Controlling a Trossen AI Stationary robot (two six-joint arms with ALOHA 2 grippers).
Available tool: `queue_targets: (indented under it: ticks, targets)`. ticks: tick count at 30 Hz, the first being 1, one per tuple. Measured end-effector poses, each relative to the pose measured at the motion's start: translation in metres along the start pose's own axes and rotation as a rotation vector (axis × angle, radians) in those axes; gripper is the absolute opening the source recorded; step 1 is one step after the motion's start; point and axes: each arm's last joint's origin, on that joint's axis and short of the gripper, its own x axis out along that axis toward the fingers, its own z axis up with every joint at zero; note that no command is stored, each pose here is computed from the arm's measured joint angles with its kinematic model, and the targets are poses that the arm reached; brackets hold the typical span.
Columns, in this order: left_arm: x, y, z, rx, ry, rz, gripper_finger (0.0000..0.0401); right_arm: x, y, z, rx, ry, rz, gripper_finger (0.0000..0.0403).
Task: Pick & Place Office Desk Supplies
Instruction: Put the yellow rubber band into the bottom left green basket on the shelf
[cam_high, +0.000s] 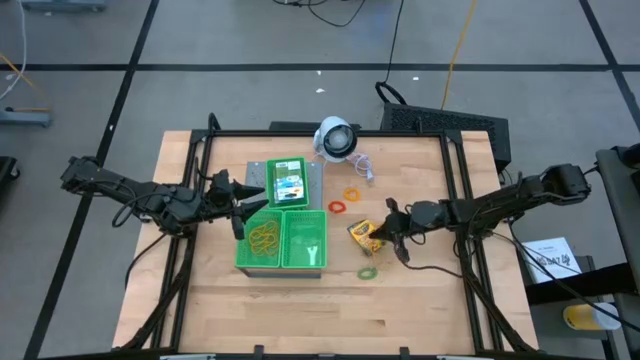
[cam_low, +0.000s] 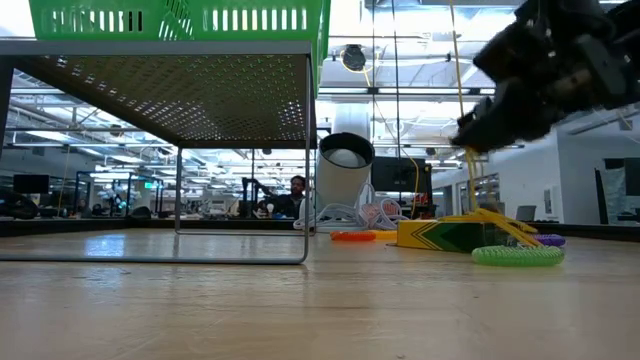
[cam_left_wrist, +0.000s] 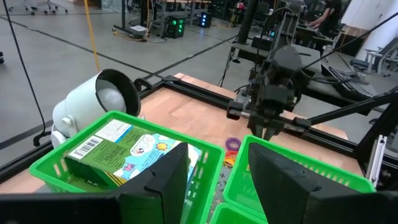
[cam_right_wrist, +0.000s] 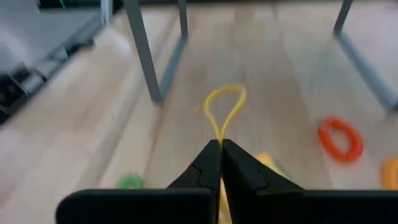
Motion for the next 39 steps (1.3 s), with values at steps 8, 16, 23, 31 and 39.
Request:
queue_targets:
  ticks: [8,16,23,31,39]
  targets:
    - [0.0,0.0,0.001,-0.053,-0.006,-0.002,0.0175,-0.013,0.003,0.026,-0.044,-0.237,0.017,0.0001]
    - [0.006,-0.01,0.011,-0.132,-0.114,-0.071,0.0175,-0.028,0.007,0.051,-0.122,-0.505,0.058,0.0001]
    - [0.04,-0.039,0.01,0.129,-0.258,-0.214,0.0178,-0.033,0.012,0.064,-0.224,-0.677,0.172,0.0]
    - [0.09,-0.069,0.02,0.17,-0.24,-0.278,0.0263,-0.032,0.012,0.069,-0.236,-0.788,0.164,0.0]
    - [0.152,-0.089,0.019,0.275,-0.187,-0.288,0.0321,-0.029,0.013,0.077,-0.261,-0.887,0.157,0.0]
